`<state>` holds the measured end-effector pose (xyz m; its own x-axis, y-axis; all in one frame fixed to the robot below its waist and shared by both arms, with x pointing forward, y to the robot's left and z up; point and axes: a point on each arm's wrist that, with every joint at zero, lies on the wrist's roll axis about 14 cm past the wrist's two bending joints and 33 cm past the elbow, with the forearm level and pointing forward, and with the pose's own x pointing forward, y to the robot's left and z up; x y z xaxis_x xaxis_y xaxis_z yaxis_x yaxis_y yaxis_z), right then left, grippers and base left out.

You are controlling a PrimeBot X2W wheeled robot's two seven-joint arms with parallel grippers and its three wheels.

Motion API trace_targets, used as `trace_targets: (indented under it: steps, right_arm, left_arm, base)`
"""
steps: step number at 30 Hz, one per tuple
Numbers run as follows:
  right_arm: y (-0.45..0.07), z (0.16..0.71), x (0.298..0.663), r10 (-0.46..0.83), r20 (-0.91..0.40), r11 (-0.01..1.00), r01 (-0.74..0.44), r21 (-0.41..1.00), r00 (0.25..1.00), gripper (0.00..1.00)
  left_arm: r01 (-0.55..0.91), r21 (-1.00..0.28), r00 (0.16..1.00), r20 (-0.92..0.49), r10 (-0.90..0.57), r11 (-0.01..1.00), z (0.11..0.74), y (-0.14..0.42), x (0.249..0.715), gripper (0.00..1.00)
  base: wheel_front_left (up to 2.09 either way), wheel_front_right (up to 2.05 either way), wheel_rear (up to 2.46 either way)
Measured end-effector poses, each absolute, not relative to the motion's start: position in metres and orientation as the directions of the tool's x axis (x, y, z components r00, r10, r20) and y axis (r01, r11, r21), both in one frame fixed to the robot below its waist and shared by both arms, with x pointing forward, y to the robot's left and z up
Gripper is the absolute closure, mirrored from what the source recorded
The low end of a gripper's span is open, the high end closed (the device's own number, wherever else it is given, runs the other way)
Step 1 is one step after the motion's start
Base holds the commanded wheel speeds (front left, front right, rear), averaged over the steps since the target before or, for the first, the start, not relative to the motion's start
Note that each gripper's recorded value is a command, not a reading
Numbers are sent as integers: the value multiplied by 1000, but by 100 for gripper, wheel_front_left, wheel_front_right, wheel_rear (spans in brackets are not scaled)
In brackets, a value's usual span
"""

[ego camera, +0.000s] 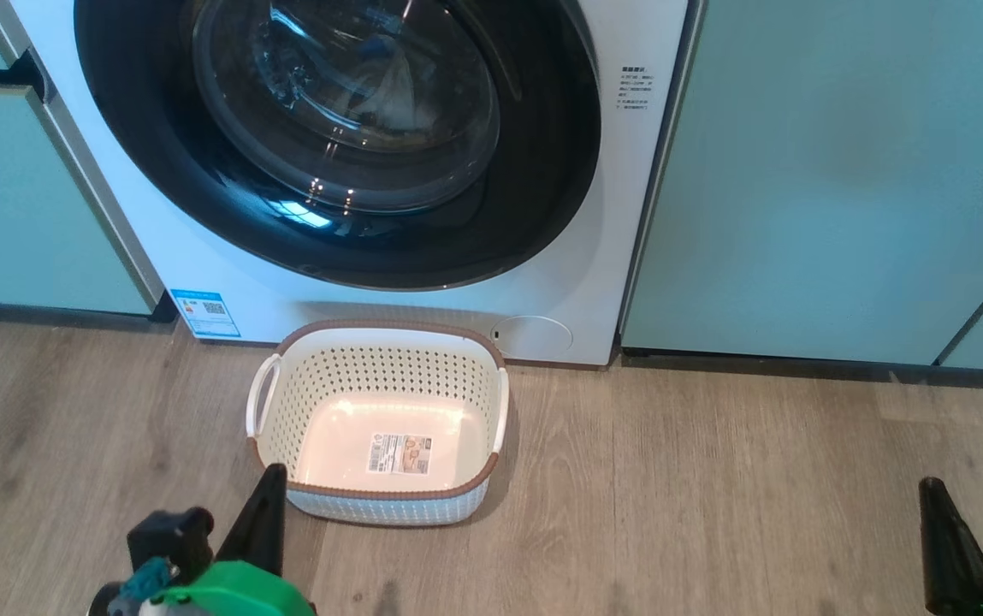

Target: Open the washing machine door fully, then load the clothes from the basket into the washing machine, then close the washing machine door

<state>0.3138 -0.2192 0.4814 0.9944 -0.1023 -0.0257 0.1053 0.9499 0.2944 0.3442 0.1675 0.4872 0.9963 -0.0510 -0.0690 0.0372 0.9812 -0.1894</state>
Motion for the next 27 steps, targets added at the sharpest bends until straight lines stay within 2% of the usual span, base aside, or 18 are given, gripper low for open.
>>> trace_targets:
  steps: [27]
  right_arm:
    - [-218, 475, 325, -117, -62, 815, 132, 564, 991, 100]
  left_arm:
    - [-29, -476, 992, -123, -34, 879, 477, 175, 350, 100]
  base:
    - [0, 0, 0]
